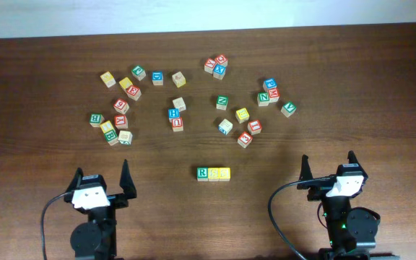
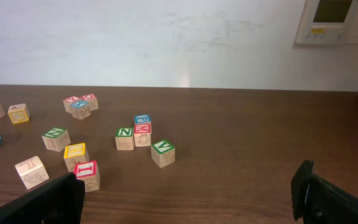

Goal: Spell out RSS

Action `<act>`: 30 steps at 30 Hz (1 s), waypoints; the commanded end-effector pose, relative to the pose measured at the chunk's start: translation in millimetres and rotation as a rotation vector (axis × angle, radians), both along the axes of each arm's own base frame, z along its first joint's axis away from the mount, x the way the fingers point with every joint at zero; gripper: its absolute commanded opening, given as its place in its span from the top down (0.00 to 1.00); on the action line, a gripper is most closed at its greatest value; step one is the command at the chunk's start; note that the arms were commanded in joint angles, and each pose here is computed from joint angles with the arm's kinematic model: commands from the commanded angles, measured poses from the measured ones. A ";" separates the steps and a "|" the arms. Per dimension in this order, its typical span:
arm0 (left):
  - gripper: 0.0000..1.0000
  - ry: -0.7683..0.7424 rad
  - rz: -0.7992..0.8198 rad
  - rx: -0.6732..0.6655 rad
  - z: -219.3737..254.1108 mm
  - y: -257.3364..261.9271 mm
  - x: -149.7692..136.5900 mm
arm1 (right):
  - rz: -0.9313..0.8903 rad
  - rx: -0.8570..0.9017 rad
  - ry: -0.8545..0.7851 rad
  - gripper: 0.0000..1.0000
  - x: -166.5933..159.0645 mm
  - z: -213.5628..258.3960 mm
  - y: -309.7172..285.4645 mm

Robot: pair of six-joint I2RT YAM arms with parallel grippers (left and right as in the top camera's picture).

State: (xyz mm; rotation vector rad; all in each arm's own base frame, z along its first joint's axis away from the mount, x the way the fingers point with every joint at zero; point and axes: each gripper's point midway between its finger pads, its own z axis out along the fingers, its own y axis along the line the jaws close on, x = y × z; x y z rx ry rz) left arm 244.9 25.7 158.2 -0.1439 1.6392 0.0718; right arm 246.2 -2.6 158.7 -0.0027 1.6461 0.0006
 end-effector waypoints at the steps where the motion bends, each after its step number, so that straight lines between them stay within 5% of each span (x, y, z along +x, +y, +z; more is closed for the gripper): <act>1: 0.01 -0.009 0.046 -0.016 0.7 8.2 -1.6 | -0.002 -0.003 0.001 0.02 -0.1 -2.4 0.1; 30: 0.01 0.011 -0.047 0.059 -1.7 -6.6 0.2 | -0.002 -0.003 0.001 0.02 -0.1 -2.4 0.1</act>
